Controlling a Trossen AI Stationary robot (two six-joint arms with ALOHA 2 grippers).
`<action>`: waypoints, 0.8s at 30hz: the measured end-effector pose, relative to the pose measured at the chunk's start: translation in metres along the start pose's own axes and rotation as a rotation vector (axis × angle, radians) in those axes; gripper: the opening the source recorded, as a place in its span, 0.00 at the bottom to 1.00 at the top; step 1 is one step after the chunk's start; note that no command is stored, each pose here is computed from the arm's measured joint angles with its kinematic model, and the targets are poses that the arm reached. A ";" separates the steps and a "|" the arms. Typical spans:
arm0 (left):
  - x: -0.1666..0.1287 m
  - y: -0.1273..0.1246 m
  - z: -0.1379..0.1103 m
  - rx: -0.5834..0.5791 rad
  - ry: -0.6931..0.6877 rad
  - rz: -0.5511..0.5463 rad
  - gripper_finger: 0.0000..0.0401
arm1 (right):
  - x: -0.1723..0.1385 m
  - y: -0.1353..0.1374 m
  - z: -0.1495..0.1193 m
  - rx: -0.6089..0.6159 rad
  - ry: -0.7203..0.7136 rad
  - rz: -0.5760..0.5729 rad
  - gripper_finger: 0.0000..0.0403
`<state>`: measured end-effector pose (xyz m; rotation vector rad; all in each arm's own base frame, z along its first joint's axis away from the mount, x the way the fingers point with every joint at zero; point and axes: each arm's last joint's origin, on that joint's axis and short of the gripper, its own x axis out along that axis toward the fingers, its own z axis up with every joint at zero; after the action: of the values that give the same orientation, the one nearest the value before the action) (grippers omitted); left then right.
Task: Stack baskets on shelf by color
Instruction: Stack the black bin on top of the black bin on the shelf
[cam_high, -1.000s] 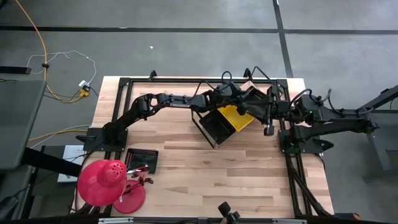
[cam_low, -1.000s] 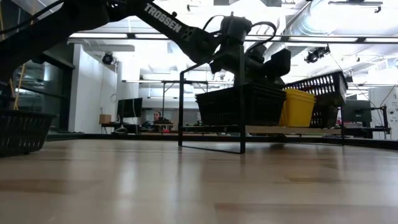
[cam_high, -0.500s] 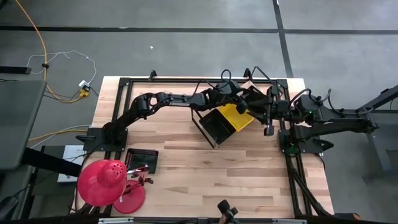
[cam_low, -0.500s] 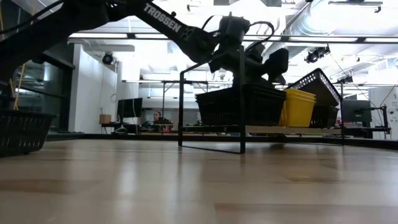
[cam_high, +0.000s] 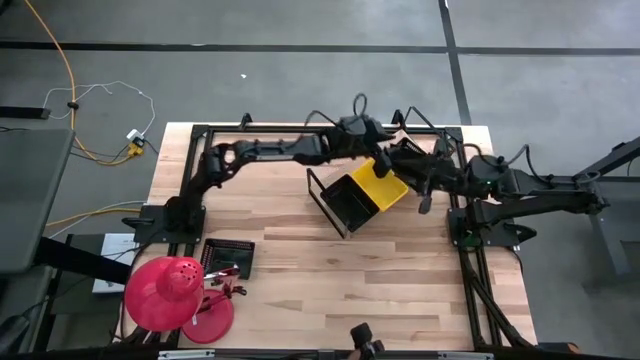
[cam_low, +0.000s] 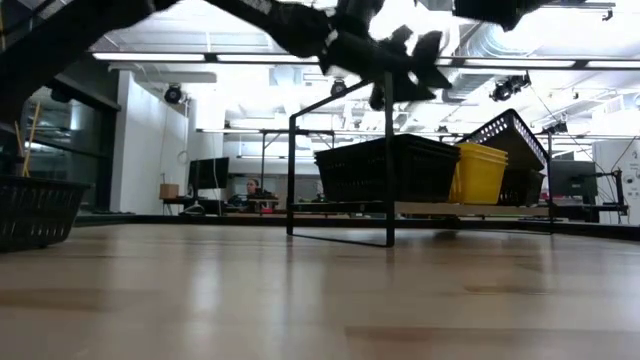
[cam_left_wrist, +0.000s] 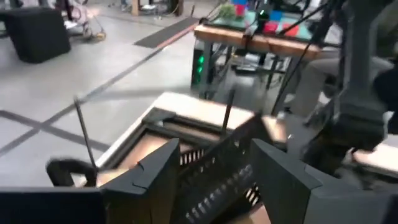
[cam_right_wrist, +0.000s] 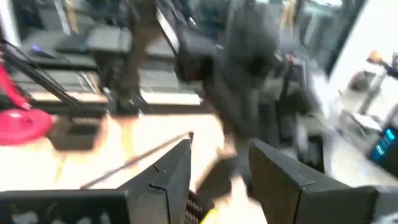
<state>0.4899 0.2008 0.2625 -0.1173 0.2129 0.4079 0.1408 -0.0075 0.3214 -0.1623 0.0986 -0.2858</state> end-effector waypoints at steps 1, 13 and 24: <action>-0.007 0.002 0.010 -0.001 0.001 -0.013 0.46 | 0.000 0.000 -0.002 0.009 0.024 -0.016 0.37; -0.102 0.003 0.069 0.079 -0.113 -0.023 0.04 | -0.007 -0.007 -0.038 0.105 0.338 -0.394 0.23; -0.174 -0.022 -0.004 0.009 -0.346 -0.145 0.00 | -0.004 0.007 -0.083 0.171 0.314 -0.588 0.01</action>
<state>0.3421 0.1140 0.2997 -0.0517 -0.1347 0.2769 0.1287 -0.0112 0.2391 0.0302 0.3381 -0.9039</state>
